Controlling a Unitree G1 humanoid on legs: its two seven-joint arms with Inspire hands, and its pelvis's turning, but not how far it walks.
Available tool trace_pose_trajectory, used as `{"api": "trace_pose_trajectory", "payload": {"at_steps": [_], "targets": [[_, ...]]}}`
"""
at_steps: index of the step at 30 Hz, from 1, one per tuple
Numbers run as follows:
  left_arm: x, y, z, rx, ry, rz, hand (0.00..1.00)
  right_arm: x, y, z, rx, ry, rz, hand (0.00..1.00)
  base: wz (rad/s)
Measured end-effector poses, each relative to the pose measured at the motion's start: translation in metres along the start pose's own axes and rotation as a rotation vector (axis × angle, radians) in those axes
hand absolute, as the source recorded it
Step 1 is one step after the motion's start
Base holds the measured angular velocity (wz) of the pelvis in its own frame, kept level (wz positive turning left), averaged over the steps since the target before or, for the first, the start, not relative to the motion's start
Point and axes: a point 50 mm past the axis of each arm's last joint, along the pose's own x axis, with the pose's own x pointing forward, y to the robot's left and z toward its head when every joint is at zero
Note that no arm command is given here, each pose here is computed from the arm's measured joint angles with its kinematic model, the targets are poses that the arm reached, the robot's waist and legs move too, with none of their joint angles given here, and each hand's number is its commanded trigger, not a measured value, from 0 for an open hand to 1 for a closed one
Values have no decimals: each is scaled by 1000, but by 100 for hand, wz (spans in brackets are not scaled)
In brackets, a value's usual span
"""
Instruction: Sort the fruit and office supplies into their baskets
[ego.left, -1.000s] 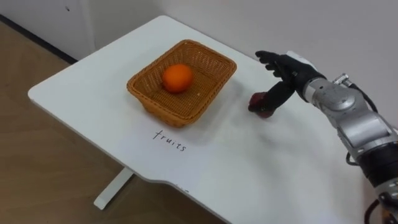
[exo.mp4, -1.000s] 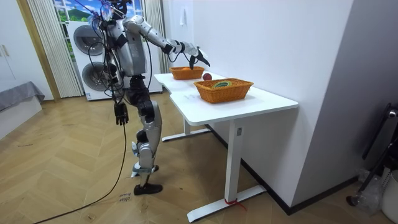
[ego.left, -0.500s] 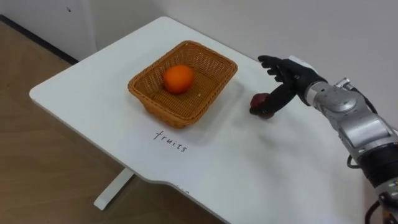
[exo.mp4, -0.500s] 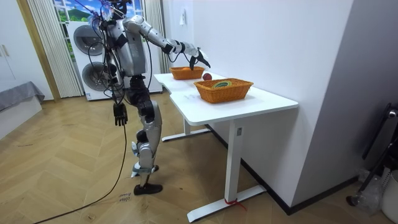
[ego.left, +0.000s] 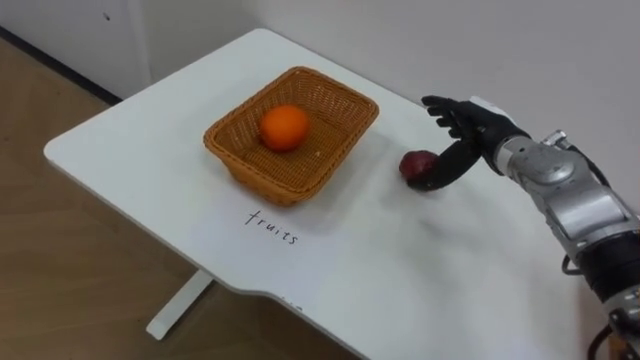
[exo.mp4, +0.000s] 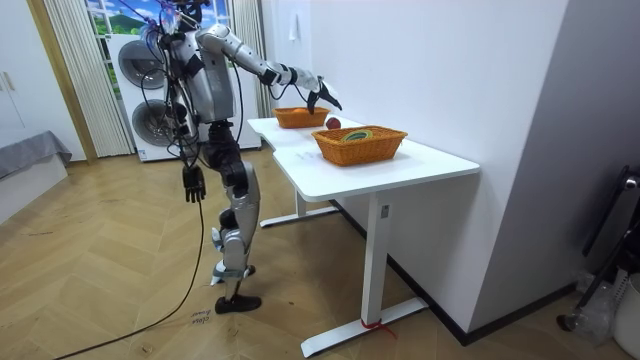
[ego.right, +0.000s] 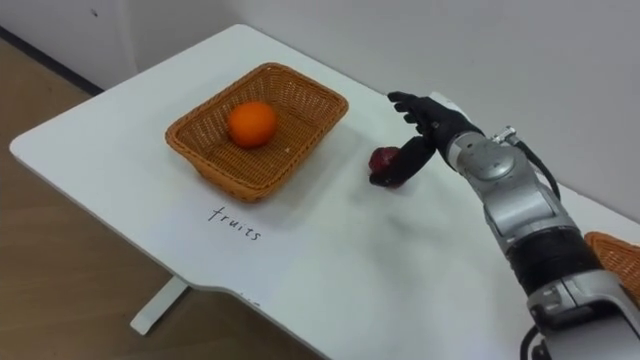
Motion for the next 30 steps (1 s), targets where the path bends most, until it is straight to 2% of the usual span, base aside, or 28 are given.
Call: {"api": "trace_pose_trajectory", "payload": {"at_steps": [9,22,30], "targets": [[-1,10,10,12,-35,27,0,4,-1,-22,-37,110,-75,0,5],[-2,12,33,26,-118,41,0,11,-17,-10,-65,126,-172,0,1],[-2,11,39,46,-140,57,0,10,-19,-10,-68,126,-196,0,0]]}}
